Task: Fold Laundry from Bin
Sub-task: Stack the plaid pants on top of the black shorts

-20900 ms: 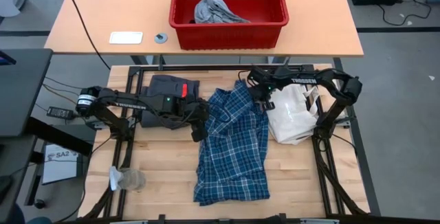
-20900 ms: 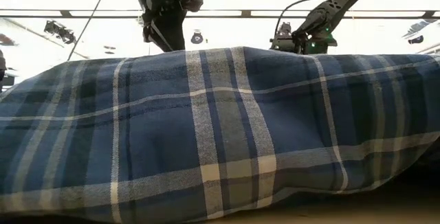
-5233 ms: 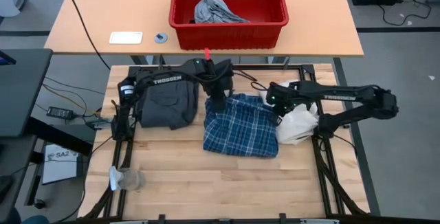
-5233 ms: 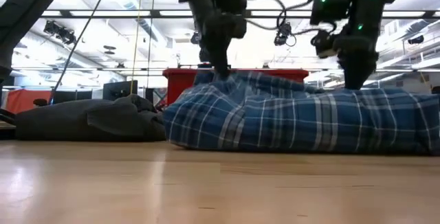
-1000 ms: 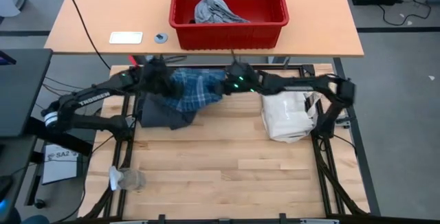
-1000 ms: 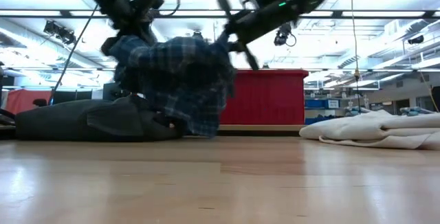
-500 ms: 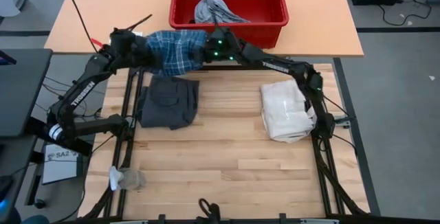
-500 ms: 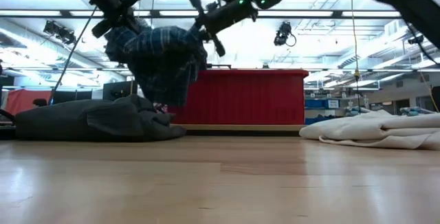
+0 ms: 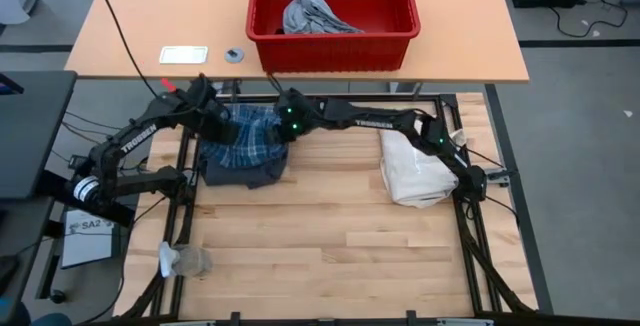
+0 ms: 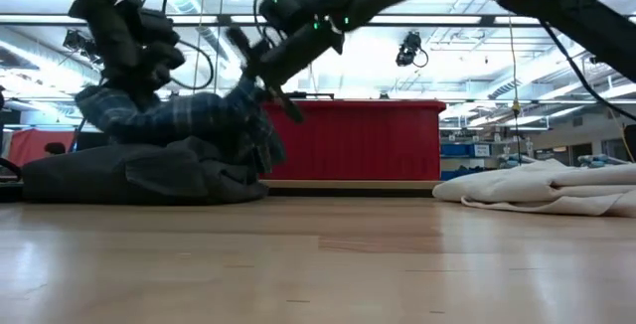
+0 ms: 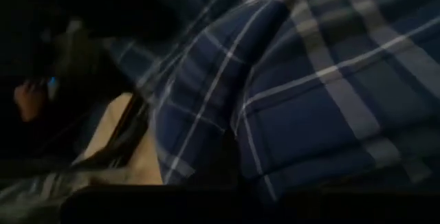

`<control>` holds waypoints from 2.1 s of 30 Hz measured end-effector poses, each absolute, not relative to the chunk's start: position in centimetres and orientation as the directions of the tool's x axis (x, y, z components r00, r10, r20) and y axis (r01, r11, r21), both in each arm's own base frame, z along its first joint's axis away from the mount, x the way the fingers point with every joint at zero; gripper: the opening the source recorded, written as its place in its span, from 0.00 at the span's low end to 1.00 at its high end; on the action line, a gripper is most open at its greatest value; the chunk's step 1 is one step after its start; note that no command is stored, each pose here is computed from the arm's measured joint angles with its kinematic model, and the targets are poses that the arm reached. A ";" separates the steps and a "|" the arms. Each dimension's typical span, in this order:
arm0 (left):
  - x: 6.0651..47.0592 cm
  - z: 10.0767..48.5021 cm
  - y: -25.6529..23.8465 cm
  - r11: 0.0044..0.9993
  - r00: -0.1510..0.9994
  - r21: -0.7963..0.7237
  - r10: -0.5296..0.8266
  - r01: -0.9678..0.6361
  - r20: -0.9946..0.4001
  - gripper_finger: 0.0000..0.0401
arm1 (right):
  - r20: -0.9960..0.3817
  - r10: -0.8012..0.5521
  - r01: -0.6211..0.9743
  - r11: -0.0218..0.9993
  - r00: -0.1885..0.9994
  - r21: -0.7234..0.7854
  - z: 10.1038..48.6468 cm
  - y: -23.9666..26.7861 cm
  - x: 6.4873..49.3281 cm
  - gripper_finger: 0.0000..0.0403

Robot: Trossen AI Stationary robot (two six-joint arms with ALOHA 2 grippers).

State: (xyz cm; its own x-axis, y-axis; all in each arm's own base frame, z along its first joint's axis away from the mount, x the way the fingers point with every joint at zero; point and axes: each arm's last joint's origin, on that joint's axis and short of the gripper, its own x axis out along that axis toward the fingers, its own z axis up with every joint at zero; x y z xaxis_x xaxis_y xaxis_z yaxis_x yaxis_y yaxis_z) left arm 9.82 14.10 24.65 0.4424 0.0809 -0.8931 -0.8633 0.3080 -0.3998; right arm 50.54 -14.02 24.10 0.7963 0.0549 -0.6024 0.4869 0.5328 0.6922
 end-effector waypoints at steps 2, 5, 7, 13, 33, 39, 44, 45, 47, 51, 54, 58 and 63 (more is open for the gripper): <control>9.6 24.2 13.6 0.304 0.424 -0.395 0.034 -0.867 -0.905 0.06 | -0.618 0.079 0.486 0.543 0.782 0.685 24.3 -13.3 50.5 0.04; 9.5 24.0 13.1 0.326 0.411 -0.397 -0.027 -0.858 -0.911 0.07 | -0.702 0.121 0.554 0.527 0.702 0.645 23.3 -12.6 49.8 0.04; 9.4 24.2 12.9 0.329 0.410 -0.403 -0.054 -0.854 -0.911 0.10 | -0.750 0.102 0.606 0.524 0.653 0.599 22.3 -12.5 49.4 0.05; 8.9 24.2 12.4 0.305 0.328 -0.335 -0.074 -0.891 -0.942 0.28 | -0.751 0.160 0.611 0.487 0.640 0.624 20.9 -12.4 49.2 0.24; 8.3 36.4 11.5 0.397 0.483 -0.362 0.267 -0.843 -0.834 0.53 | -0.765 0.227 0.568 0.552 0.603 0.611 24.4 -13.7 46.3 0.77; 10.2 37.6 11.0 0.474 0.598 -0.426 0.308 -0.771 -0.740 0.50 | -0.754 0.086 0.571 0.598 0.652 0.562 27.6 -14.6 44.9 0.76; 13.4 33.3 11.0 0.473 0.646 -0.494 0.239 -0.729 -0.725 0.48 | -0.758 0.027 0.582 0.624 0.652 0.523 28.3 -14.9 44.5 0.74; 13.8 31.9 10.9 0.450 0.627 -0.492 0.223 -0.745 -0.746 0.47 | -0.758 0.046 0.572 0.626 0.651 0.529 28.3 -14.9 44.5 0.73; 13.7 29.0 10.5 0.389 0.543 -0.441 0.204 -0.809 -0.815 0.47 | -0.757 0.075 0.550 0.642 0.649 0.534 28.1 -14.8 44.4 0.72; 12.3 24.7 9.5 0.291 0.402 -0.344 0.169 -0.893 -0.900 0.47 | -0.763 0.152 0.515 0.655 0.628 0.554 27.0 -14.0 44.4 0.71; 11.4 23.0 8.8 0.261 0.381 -0.335 0.151 -0.905 -0.912 0.47 | -0.738 0.211 0.464 0.660 0.640 0.591 25.8 -12.7 45.0 0.70; 10.5 21.3 8.4 0.211 0.349 -0.317 0.137 -0.925 -0.927 0.47 | -0.637 0.249 0.356 0.658 0.729 0.664 24.3 -11.3 46.4 0.70; 9.8 20.4 8.2 0.174 0.297 -0.272 0.135 -0.946 -0.945 0.47 | -0.372 0.246 0.109 0.689 0.895 0.717 24.2 -10.6 48.2 0.66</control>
State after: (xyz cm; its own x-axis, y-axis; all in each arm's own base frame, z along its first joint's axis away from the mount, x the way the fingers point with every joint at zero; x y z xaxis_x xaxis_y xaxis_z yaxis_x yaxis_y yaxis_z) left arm 9.76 8.21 20.38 0.2969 0.1349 -0.9453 -0.9464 0.1738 -0.2724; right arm 48.16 -10.61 24.24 0.8950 0.2463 -0.3720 0.1085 0.6886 0.7169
